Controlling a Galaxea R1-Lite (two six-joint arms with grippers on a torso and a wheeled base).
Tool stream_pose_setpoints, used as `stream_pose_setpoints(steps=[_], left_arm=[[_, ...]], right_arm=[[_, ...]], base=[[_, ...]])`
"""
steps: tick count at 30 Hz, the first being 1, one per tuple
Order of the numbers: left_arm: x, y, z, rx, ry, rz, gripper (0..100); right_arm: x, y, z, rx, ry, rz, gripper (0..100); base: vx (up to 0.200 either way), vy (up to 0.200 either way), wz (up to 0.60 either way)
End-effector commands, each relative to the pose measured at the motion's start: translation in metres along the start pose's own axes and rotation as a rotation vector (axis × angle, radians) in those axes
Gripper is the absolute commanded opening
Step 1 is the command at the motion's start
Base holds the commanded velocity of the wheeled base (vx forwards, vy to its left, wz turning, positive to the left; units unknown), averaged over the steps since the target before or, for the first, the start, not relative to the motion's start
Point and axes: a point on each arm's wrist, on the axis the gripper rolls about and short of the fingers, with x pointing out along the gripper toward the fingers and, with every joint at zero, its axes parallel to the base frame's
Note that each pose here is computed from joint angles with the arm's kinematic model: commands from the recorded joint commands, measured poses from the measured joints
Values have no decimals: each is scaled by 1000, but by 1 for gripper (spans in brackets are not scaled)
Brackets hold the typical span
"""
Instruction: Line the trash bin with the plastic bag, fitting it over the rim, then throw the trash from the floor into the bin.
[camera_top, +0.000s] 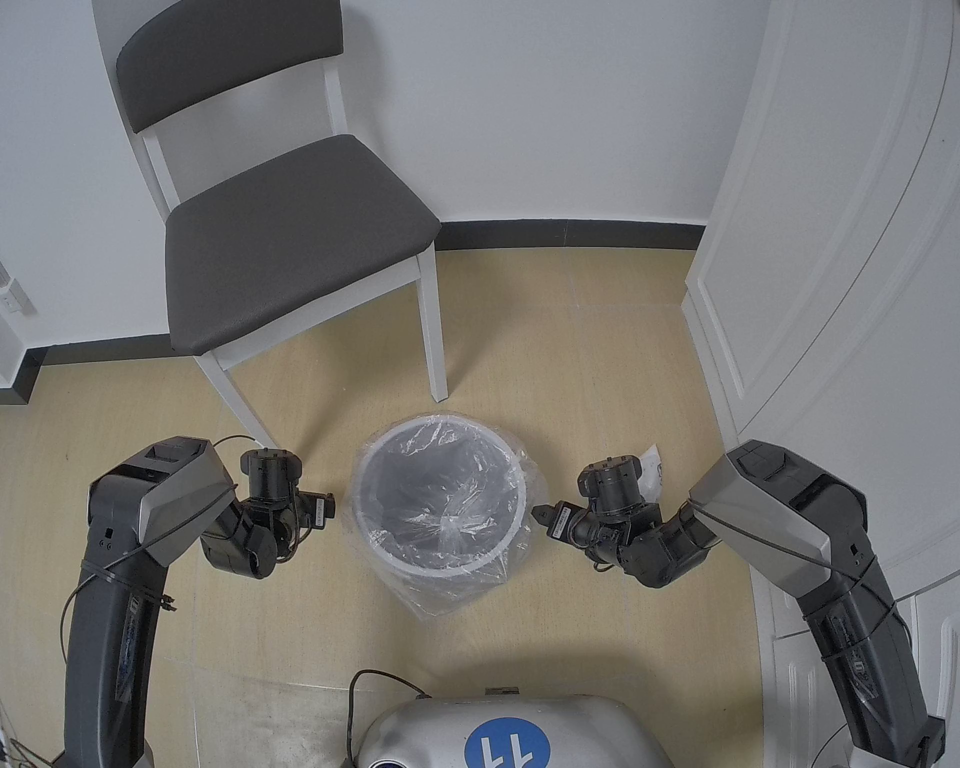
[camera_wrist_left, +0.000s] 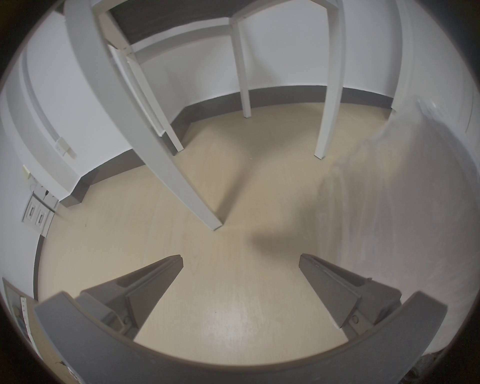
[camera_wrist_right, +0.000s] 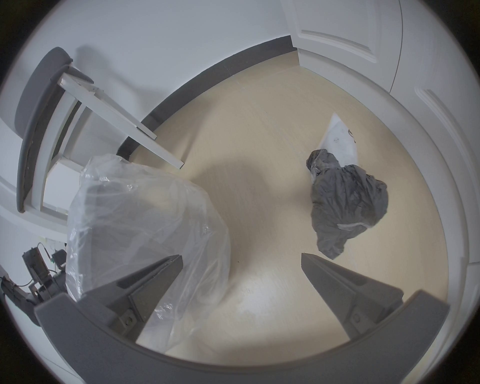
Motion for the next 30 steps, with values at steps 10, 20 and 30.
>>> stream_pose_setpoints(steps=[10,20,30], left_arm=[[-40,42,0,-18,-7,-78,100],[-54,84,-27,251,-30,-337,100],[-52,40,-32,387,-159,-585,100]], right_arm=[[-41,-17,3,-214,35,-36,100],[-75,-50,4,-463,-10,83,100],[-85,-75,4,-537,51,150,100]], base=[[0,0,0],[0,0,0],[0,0,0]])
